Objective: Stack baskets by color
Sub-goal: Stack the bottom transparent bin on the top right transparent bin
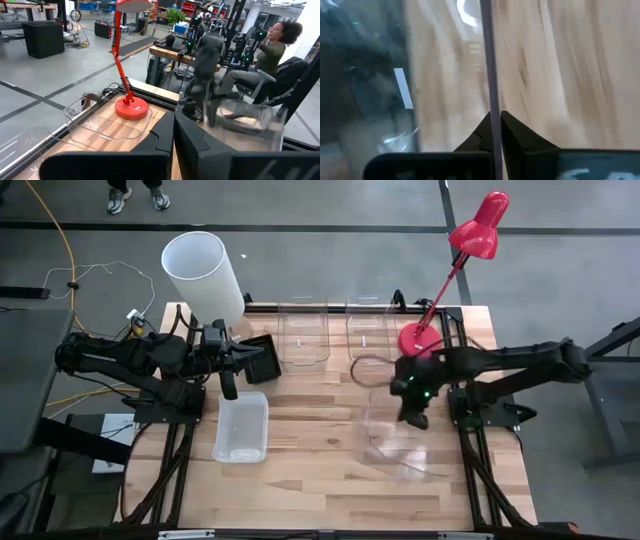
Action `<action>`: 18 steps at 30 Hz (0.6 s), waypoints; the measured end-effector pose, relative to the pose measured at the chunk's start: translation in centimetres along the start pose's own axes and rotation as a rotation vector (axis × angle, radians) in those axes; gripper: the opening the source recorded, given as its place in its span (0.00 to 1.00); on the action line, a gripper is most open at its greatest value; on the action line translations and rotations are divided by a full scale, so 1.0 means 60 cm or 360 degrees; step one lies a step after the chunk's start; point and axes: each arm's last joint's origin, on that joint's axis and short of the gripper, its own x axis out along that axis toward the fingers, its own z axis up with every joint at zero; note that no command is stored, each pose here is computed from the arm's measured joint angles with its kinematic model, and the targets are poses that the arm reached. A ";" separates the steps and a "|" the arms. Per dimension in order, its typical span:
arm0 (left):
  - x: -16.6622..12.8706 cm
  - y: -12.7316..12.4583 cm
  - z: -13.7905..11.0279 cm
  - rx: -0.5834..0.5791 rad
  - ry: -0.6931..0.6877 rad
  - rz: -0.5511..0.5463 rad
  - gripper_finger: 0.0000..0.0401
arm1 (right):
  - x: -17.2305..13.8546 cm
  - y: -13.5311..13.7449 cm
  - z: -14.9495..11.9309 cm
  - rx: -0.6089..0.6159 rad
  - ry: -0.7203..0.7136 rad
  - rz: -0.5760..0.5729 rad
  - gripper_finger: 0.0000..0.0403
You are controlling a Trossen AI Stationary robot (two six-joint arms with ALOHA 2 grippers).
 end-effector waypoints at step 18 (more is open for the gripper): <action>0.000 -0.001 0.000 0.0001 0.0009 -0.0034 0.00 | -0.192 -0.030 0.151 0.0731 -0.1300 -0.0849 0.00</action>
